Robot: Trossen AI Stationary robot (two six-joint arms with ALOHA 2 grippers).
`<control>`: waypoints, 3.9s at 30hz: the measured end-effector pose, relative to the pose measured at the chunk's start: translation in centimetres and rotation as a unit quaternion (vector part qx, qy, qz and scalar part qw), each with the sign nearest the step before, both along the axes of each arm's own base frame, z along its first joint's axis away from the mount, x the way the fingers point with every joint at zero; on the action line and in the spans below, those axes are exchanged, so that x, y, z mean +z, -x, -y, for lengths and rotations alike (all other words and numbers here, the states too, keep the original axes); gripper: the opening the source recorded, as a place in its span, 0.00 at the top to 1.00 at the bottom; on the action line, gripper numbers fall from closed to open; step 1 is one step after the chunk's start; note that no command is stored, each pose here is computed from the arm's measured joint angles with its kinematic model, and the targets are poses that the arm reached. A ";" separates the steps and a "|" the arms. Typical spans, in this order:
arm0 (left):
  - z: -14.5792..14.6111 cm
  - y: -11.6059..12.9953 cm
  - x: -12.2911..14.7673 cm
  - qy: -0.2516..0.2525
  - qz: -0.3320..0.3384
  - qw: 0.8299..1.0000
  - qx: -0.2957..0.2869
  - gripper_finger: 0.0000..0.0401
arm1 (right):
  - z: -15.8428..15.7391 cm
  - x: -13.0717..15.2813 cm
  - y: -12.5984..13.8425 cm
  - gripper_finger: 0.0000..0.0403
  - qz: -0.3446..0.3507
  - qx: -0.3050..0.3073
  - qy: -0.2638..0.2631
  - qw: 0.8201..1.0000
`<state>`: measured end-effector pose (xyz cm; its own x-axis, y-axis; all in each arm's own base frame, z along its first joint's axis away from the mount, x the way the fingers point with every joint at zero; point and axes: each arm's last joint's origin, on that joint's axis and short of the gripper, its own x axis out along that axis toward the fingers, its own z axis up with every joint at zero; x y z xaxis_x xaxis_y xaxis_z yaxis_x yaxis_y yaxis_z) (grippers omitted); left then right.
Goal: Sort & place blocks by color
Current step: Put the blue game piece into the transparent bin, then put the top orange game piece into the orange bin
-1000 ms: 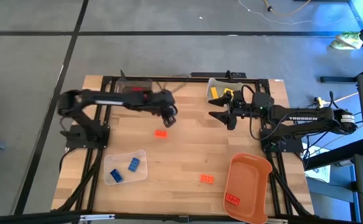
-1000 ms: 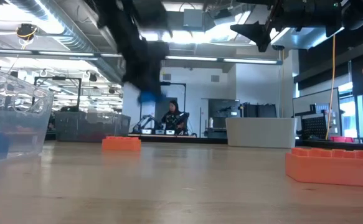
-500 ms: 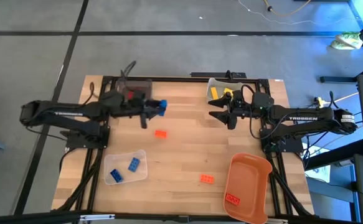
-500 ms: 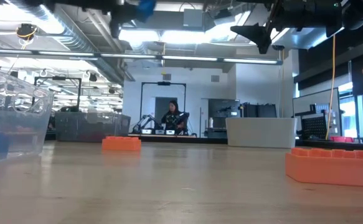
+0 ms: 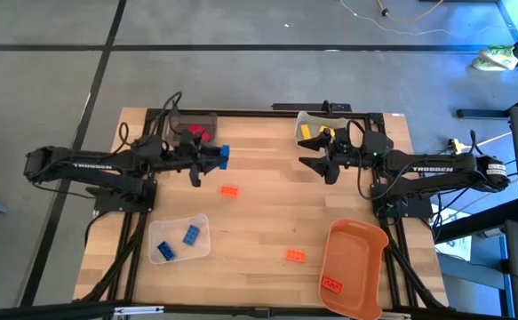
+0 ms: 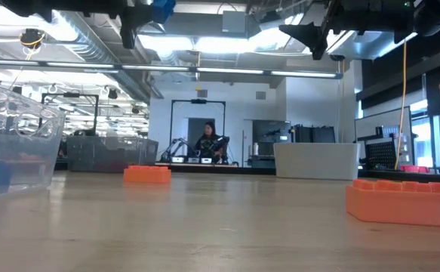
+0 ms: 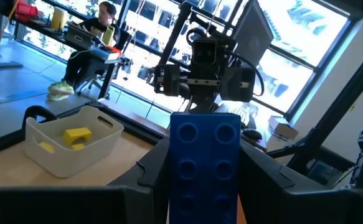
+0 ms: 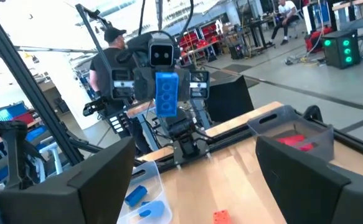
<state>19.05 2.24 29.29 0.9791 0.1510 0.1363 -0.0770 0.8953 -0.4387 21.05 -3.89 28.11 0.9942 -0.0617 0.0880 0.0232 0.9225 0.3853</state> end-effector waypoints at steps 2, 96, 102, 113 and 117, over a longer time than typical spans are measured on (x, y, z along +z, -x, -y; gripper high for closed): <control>0.0 0.0 -0.1 -0.004 -0.005 1.000 0.000 0.68 | 0.0 0.0 0.0 0.17 0.001 0.000 0.000 1.000; 2.4 -2.3 -3.9 -0.104 -0.130 0.985 -0.048 0.29 | 0.0 0.0 0.0 0.17 -0.005 -0.013 0.062 0.998; 2.5 -2.3 -3.8 -0.192 -0.140 0.971 -0.033 0.29 | 0.0 0.0 0.0 0.17 -0.006 -0.013 0.062 0.998; 2.4 -2.3 -3.8 -0.191 -0.142 0.971 -0.020 0.29 | 0.0 0.0 0.0 0.17 -0.006 -0.013 0.060 0.998; 2.4 -2.3 -3.8 -0.181 -0.141 0.973 -0.021 0.29 | 0.0 0.0 0.0 0.17 -0.006 -0.013 0.060 0.998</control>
